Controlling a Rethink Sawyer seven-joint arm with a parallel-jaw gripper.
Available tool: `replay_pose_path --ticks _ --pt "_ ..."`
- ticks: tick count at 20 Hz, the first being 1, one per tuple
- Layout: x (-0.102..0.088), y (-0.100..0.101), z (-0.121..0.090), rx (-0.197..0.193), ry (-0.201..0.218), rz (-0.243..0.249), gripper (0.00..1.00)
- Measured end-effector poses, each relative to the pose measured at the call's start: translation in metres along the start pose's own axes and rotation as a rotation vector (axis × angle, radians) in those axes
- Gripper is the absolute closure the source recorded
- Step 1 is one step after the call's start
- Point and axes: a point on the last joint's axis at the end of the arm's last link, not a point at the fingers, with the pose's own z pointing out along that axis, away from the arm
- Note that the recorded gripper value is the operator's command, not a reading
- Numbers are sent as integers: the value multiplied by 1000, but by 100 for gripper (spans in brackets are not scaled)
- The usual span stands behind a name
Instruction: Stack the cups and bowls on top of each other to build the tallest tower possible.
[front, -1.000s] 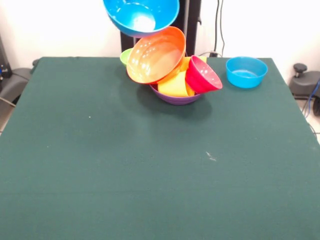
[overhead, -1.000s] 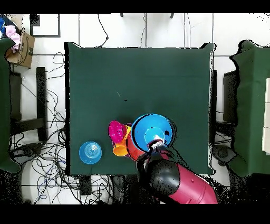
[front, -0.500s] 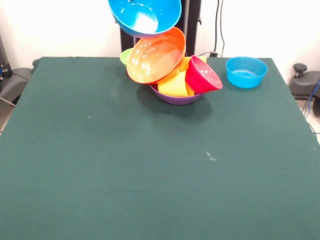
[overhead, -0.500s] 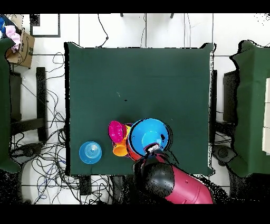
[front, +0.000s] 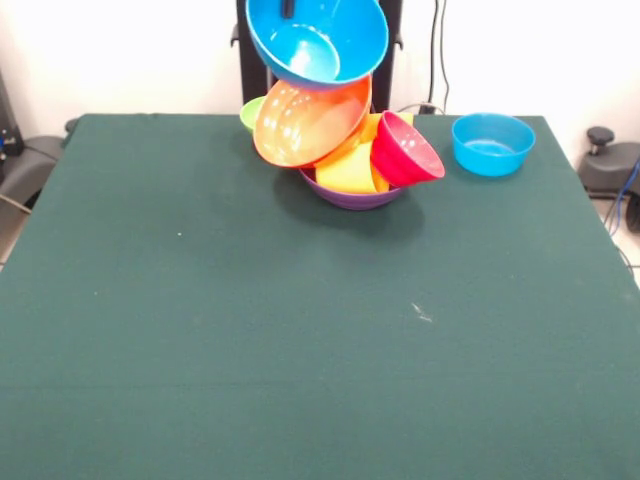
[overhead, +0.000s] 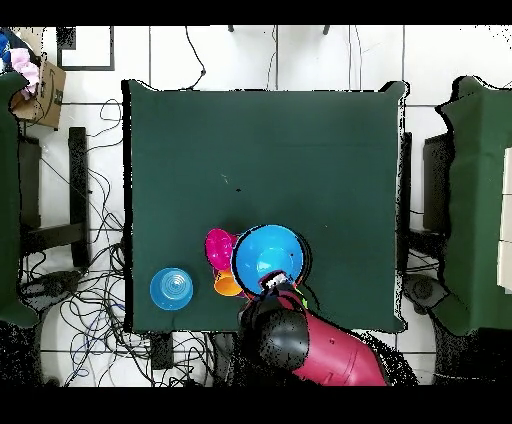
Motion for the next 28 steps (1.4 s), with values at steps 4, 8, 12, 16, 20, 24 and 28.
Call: replay_pose_path --ticks 4,8,12,16,20,24,28 --pt "4 2 15 -18 -15 -10 100" --pt "8 3 30 -30 -27 -18 100" --pt "13 3 44 -35 -36 -26 100" --pt "16 3 55 -35 -38 -32 100" --pt "21 6 64 -39 -32 -43 100" --pt "27 7 68 -35 -16 -53 100" --pt "29 6 70 -34 -4 -52 100"
